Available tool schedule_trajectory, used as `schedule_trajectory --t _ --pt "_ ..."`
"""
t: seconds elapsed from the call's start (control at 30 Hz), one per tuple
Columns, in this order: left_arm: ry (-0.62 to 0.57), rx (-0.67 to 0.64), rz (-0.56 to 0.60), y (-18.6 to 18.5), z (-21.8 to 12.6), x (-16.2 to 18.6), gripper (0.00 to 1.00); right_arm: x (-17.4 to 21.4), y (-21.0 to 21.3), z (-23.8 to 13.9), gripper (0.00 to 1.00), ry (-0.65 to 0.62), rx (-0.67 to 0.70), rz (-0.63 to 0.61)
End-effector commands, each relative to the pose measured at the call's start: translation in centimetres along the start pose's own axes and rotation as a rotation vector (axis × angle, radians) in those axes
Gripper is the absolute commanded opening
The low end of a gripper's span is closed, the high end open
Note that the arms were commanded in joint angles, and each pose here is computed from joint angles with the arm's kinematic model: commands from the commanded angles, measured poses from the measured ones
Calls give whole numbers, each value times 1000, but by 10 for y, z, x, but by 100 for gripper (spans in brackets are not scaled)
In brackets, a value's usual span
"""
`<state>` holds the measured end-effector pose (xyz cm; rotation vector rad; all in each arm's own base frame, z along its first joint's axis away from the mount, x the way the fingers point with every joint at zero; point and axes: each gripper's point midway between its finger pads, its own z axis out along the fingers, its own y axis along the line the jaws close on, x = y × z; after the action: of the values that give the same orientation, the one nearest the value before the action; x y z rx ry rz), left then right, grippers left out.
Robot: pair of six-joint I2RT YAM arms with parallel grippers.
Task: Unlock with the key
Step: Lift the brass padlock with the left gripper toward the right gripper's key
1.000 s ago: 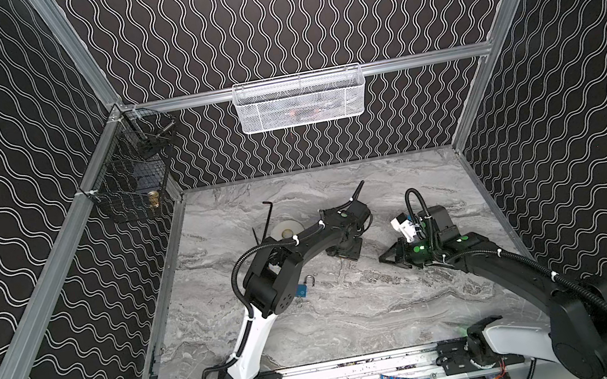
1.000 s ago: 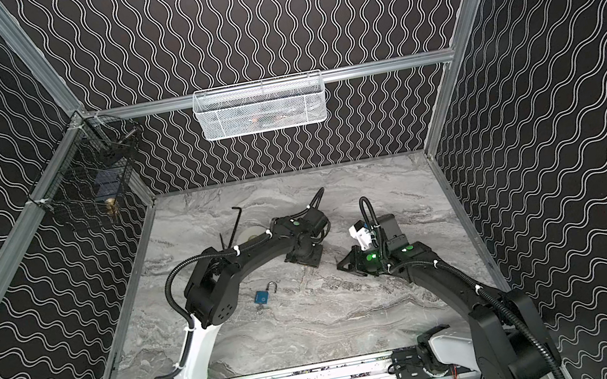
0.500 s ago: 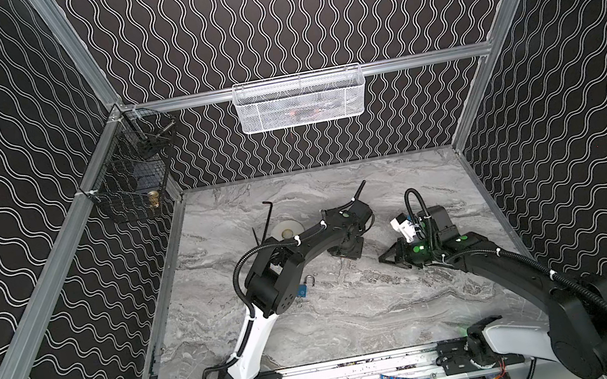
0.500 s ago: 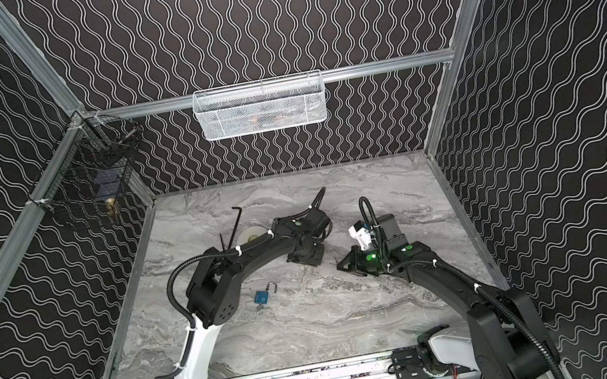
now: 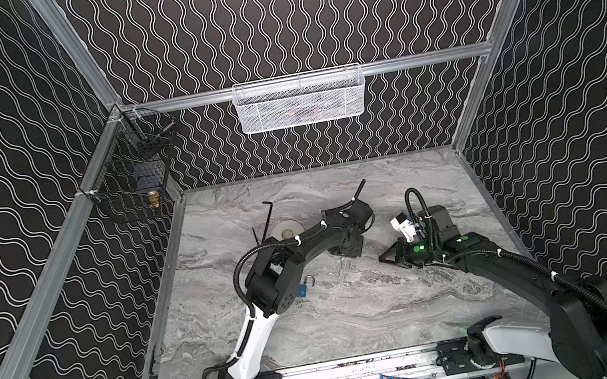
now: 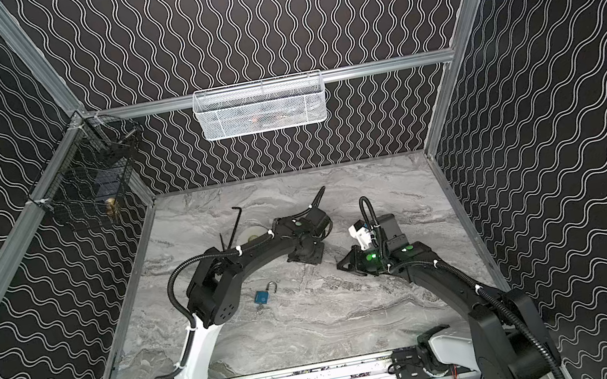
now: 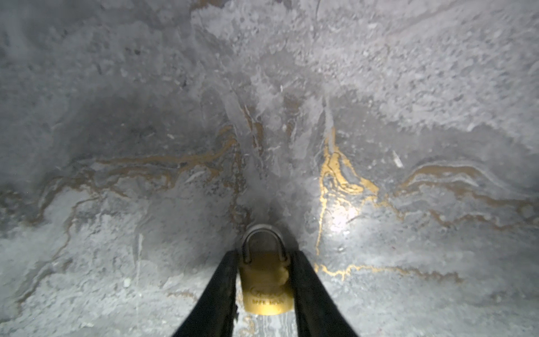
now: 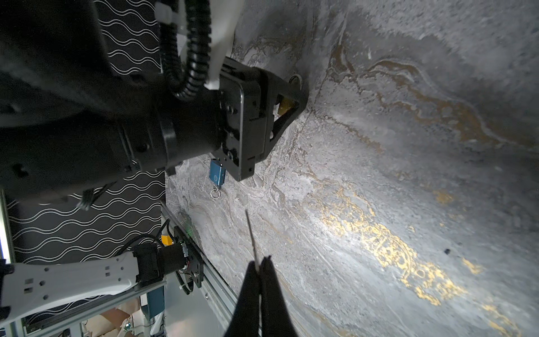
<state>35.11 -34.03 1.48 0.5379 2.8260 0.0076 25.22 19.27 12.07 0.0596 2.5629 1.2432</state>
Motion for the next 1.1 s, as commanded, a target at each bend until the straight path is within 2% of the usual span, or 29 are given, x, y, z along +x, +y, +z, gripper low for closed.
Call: schedule_trajectory --t 0.0,0.4,0.7,1.07 --pt "122 -64 20 15 9 32 37 -4 4 0 0 -11 -15 -23" --pt "146 -56 -4 14 8 39 36 -5 3 0 0 -17 -12 -20" --pt "131 -37 -31 11 3 36 31 -5 4 0 0 -16 -17 -18" --pt "58 9 -103 11 -24 24 26 -4 4 -1 0 -10 -6 -30"
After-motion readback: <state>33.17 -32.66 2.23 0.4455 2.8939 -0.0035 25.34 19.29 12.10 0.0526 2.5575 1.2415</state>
